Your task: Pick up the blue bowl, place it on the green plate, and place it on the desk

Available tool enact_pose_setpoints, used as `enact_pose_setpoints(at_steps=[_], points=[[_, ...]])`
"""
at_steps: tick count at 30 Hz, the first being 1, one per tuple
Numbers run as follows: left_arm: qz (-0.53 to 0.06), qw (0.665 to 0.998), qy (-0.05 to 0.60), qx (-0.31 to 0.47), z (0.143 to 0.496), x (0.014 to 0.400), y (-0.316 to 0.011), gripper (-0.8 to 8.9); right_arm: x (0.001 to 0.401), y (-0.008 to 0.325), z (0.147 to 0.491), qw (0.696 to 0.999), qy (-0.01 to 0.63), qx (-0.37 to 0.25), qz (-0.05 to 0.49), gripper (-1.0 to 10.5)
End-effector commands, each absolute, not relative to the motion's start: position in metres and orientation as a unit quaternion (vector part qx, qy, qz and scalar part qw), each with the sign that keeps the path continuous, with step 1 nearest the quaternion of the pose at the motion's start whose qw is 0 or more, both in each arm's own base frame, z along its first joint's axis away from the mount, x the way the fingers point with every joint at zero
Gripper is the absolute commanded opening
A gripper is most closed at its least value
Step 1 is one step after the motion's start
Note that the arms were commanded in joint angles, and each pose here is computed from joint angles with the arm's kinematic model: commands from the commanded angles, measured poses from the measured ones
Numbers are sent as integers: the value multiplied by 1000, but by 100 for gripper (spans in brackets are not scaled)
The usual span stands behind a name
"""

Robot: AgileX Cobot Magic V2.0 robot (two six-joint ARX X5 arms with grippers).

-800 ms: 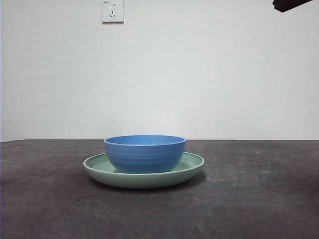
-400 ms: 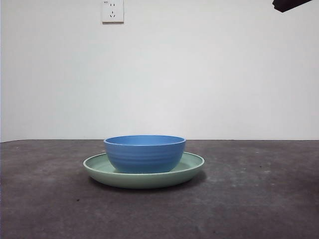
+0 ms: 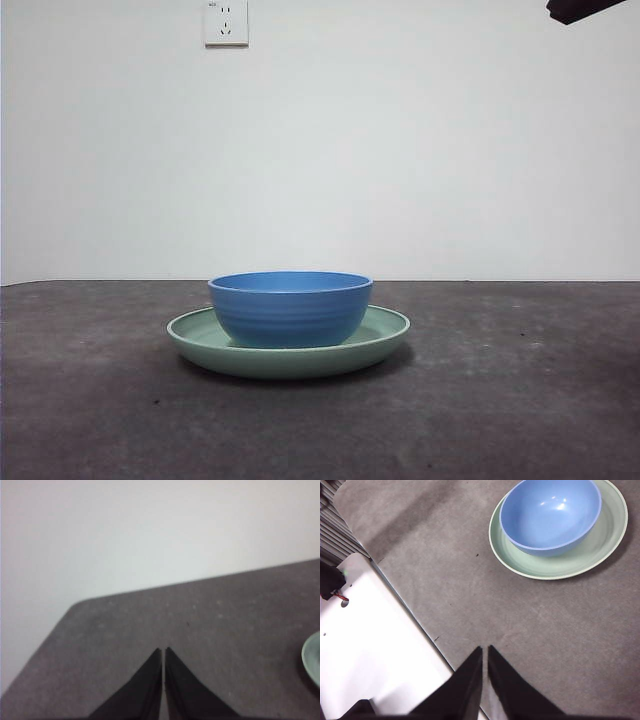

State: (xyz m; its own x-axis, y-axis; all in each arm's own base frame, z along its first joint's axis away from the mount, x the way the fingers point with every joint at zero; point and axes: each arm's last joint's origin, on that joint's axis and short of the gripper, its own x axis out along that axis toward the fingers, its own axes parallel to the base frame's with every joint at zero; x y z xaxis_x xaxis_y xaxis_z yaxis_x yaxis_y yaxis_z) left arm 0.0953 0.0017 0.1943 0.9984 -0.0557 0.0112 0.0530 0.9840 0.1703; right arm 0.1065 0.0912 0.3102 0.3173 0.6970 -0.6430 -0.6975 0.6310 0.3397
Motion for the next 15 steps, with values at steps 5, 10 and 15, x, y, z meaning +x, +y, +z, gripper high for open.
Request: enact_pose_setpoints(at_steps=[5, 10, 15], points=[[-25, 998, 1, 58, 170, 96, 2, 11, 107, 93, 312, 811, 392, 0, 434, 11], [-27, 998, 33, 53, 160, 97, 2, 11, 107, 93, 312, 811, 392, 0, 434, 11], [-27, 997, 69, 34, 153, 96, 2, 11, 107, 93, 312, 811, 392, 1, 434, 11]])
